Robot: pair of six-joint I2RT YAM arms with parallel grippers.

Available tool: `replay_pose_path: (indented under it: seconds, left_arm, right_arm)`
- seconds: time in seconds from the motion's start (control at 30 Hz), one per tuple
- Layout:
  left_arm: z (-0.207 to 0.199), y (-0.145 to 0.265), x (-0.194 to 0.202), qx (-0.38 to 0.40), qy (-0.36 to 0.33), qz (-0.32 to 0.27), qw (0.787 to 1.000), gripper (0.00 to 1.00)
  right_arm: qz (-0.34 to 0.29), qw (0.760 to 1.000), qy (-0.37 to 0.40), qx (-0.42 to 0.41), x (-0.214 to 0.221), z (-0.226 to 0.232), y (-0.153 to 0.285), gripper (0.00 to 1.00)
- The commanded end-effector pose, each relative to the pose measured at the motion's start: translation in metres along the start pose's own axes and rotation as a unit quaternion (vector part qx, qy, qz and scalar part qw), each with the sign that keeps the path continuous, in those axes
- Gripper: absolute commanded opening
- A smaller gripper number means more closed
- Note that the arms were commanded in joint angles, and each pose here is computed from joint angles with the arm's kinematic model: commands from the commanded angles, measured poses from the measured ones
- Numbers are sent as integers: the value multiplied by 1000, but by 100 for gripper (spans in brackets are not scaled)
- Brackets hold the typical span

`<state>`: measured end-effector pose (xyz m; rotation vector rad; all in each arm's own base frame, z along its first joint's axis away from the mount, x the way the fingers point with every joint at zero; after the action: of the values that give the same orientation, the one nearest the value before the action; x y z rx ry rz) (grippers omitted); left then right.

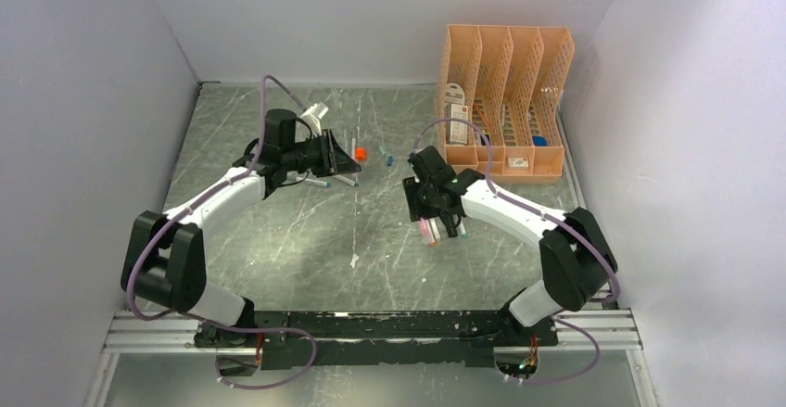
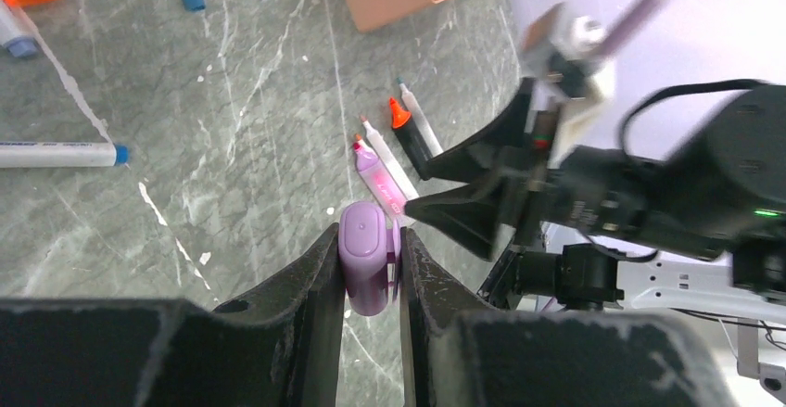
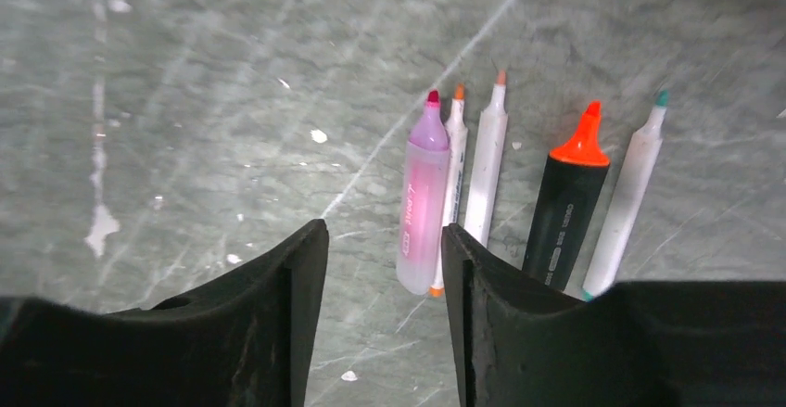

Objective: Open the pen caps

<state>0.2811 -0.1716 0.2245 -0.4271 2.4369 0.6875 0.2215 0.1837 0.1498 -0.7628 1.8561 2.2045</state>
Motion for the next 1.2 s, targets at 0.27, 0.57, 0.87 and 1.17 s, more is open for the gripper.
replay_pose_path:
  seconds: [0.27, 0.57, 0.87, 1.17]
  left_arm:
    - [6, -25, -8, -10, -5, 22, 1000, 20]
    - [12, -48, -22, -27, -5, 36, 999, 20]
    - [17, -65, -33, -34, -10, 39, 999, 20]
    - [36, -87, -47, -84, -25, 41, 995, 20]
  right_arm:
    - [-83, 994, -1, -71, -22, 9, 48, 70]
    - [-102, 990, -13, -96, -12, 7, 58, 90]
    - [-109, 989, -29, -97, -4, 2, 62, 91]
    - [-110, 987, -37, -111, 8, -1, 68, 92]
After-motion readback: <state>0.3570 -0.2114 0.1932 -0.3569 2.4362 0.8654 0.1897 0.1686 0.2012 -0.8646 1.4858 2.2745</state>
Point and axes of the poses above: each gripper's point midway between its finger pads, its own y axis back along the fingers, its own z axis along the line the jaws close on, x = y × z, the point moved 10 cm from there along y, back along the fingers, and after that the axes turned 2 degrees about -y, right-handed, at the moved point
